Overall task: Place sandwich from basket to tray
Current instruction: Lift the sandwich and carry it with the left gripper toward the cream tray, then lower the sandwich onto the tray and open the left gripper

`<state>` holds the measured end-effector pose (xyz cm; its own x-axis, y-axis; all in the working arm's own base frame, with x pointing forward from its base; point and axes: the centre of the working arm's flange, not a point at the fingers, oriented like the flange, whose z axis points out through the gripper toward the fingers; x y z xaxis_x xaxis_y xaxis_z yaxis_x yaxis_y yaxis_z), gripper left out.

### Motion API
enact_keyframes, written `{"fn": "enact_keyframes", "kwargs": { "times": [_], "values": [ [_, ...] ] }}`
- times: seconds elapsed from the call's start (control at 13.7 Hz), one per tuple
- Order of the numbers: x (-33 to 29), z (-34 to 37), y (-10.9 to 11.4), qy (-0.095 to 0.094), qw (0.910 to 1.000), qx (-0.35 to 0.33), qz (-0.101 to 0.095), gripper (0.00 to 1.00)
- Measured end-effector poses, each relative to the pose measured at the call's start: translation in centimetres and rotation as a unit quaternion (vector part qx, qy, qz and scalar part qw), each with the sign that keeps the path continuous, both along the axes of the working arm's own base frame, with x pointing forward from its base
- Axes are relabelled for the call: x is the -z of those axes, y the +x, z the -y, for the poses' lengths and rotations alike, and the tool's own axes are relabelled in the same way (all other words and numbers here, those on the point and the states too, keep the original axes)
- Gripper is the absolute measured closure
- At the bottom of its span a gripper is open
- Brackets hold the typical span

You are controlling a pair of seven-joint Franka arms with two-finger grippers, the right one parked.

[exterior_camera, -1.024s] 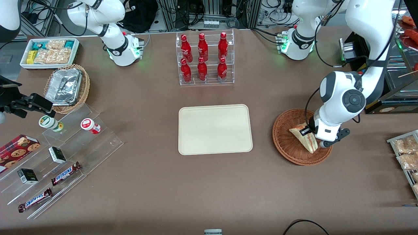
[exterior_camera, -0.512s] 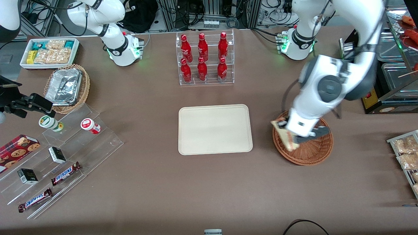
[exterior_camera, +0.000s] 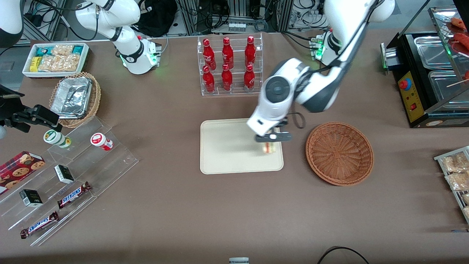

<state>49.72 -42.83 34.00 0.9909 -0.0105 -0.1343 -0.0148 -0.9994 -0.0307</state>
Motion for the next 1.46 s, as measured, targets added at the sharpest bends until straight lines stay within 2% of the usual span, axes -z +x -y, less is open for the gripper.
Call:
{"fn": "enact_keyframes", "kwargs": {
  "times": [0.15,0.29,0.51,0.88,1.02,1.1,1.46],
  "values": [
    [3.2,2.8,-0.6,0.007,0.9998,0.017,-0.002,0.85],
    [5.6,4.3,-0.3,-0.006,0.9998,0.018,0.007,0.85],
    [8.0,6.4,-1.1,-0.015,0.9996,0.02,0.01,0.85],
    [10.3,7.4,-1.2,-0.007,0.9998,0.019,0.007,0.85],
    [10.8,7.4,-1.1,-0.007,0.9998,0.014,0.007,0.81],
    [10.7,7.5,-1.0,-0.01,0.9998,0.012,0.01,0.76],
    [8.3,7.9,-0.1,-0.022,0.9992,-0.016,0.03,0.26]
  ]
}}
